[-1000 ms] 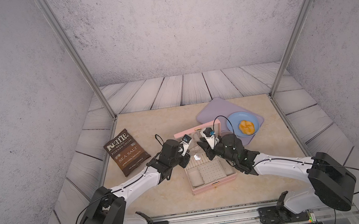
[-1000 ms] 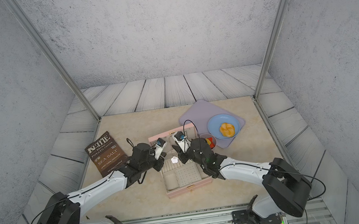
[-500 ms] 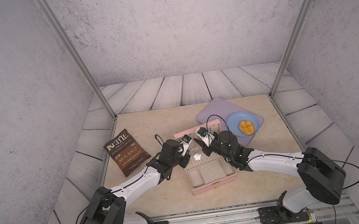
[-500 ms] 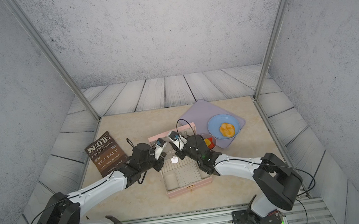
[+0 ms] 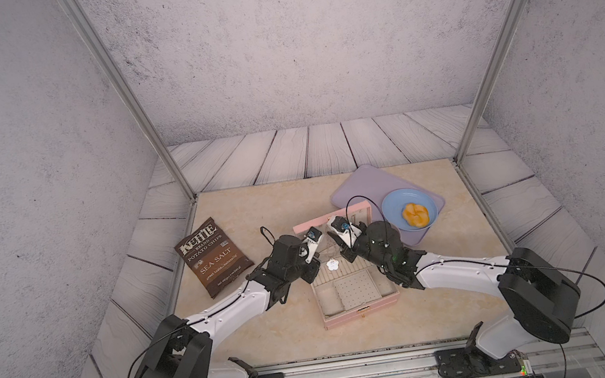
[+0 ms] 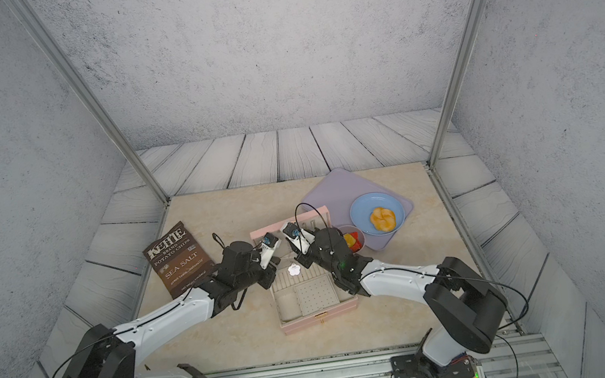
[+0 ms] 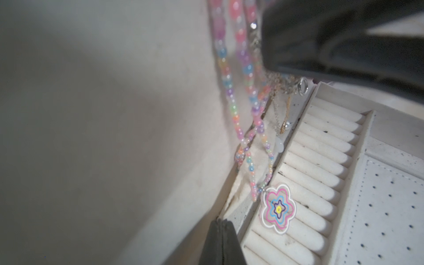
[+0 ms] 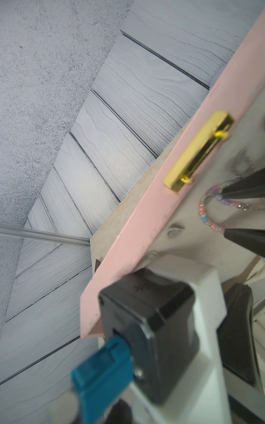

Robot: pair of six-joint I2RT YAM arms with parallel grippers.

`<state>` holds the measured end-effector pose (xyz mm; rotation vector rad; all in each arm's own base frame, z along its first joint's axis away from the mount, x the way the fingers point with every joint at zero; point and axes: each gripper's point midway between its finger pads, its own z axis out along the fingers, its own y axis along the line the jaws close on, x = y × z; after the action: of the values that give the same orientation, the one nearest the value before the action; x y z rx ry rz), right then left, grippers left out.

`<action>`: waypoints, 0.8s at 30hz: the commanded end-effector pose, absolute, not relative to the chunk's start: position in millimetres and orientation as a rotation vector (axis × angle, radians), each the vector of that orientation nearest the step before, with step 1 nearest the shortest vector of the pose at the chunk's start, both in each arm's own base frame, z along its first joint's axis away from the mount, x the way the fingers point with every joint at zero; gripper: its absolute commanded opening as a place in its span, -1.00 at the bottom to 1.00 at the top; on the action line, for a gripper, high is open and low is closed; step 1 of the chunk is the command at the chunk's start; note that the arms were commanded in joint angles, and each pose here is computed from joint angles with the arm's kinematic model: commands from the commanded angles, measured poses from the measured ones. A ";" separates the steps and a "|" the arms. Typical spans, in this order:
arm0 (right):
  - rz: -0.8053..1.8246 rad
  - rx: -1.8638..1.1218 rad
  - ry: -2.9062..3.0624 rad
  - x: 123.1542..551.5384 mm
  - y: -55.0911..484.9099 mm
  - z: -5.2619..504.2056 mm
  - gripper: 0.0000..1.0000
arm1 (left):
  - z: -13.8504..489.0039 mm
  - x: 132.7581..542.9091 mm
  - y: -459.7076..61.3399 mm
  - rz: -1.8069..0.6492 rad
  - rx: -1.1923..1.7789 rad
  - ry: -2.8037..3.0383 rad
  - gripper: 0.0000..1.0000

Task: Put jewelry chain into jewelry box
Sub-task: Adjust the necklace in the storage slot.

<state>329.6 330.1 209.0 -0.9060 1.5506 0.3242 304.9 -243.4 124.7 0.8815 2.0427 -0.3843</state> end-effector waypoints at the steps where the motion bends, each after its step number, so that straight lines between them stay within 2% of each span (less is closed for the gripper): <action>1: 0.283 -0.843 1.528 338.8 322.5 221.0 -0.49 | 142.8 305.8 -253.5 -0.460 0.864 1.981 -1.00; 15: 0.324 -0.924 1.390 317.4 326.0 236.2 -0.54 | 141.9 305.6 -252.3 -0.456 0.862 1.985 -1.00; 24: 0.268 -0.900 1.411 330.8 326.0 233.5 -0.53 | 141.8 305.3 -251.9 -0.456 0.864 1.987 -1.00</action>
<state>322.1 326.2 224.1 -0.9310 1.4280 0.2946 304.9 -243.3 124.6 0.8822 2.0427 -0.3834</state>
